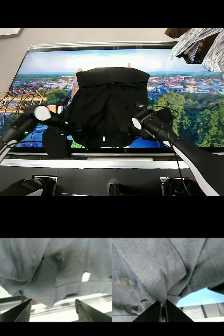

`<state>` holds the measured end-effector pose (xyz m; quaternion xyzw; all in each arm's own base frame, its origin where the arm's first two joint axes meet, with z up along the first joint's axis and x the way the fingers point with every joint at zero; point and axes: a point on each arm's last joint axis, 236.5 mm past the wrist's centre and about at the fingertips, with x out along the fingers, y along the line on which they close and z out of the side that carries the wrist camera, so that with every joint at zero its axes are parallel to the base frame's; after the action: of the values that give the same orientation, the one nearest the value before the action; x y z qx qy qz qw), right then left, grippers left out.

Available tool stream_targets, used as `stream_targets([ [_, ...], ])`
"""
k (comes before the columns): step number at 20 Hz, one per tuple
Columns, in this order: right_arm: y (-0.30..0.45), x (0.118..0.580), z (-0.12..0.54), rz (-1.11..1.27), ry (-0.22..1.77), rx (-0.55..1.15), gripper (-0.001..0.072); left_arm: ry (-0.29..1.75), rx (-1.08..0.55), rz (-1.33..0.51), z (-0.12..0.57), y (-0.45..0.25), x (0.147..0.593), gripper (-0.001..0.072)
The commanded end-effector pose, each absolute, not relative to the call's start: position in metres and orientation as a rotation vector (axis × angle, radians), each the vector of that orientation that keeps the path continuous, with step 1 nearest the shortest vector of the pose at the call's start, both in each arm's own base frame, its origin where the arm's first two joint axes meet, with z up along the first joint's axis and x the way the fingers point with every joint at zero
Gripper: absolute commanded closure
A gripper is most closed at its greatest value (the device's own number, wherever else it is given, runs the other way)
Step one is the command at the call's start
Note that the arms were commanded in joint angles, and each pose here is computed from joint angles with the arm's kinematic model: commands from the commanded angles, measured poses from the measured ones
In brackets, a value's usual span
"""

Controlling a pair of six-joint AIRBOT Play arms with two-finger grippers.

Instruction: Fold the clothes and pants, and hang the long-sleeved shirts on hangers.

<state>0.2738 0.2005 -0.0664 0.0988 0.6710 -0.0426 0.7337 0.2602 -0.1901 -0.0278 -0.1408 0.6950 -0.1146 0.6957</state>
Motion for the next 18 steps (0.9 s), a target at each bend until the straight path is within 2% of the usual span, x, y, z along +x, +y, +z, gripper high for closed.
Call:
stream_targets([
  [1, 0.197, 0.269, -0.066, -0.106, 1.491, 0.209, 0.0684, 1.599, -0.175, -0.169, -0.054, -0.195, 0.244, 0.0097],
  [6, 0.198, 0.267, -0.066, -0.107, 1.5, 0.212, 0.0684, 1.626, -0.117, -0.135, -0.08, -0.212, 0.233, 0.0101],
  [8, 0.195, 0.264, -0.064, -0.116, 1.51, 0.206, 0.0684, 1.647, -0.118, -0.046, -0.088, -0.203, 0.232, 0.016],
  [10, 0.192, 0.261, -0.059, -0.131, 1.511, 0.211, 0.0684, 1.658, -0.128, 0.0, -0.09, -0.196, 0.232, 0.0623],
  [11, 0.19, 0.261, -0.056, -0.129, 1.504, 0.209, 0.0684, 1.656, -0.131, 0.0, -0.09, -0.196, 0.233, 0.0688],
  [16, 0.175, 0.268, -0.035, -0.162, 1.434, 0.2, 0.0685, 1.707, -0.104, -0.039, -0.08, -0.198, 0.222, 0.069],
  [18, 0.15, 0.281, -0.013, -0.225, 1.369, 0.133, 0.0685, 1.71, -0.135, -0.081, -0.067, -0.205, 0.217, 0.0691],
])
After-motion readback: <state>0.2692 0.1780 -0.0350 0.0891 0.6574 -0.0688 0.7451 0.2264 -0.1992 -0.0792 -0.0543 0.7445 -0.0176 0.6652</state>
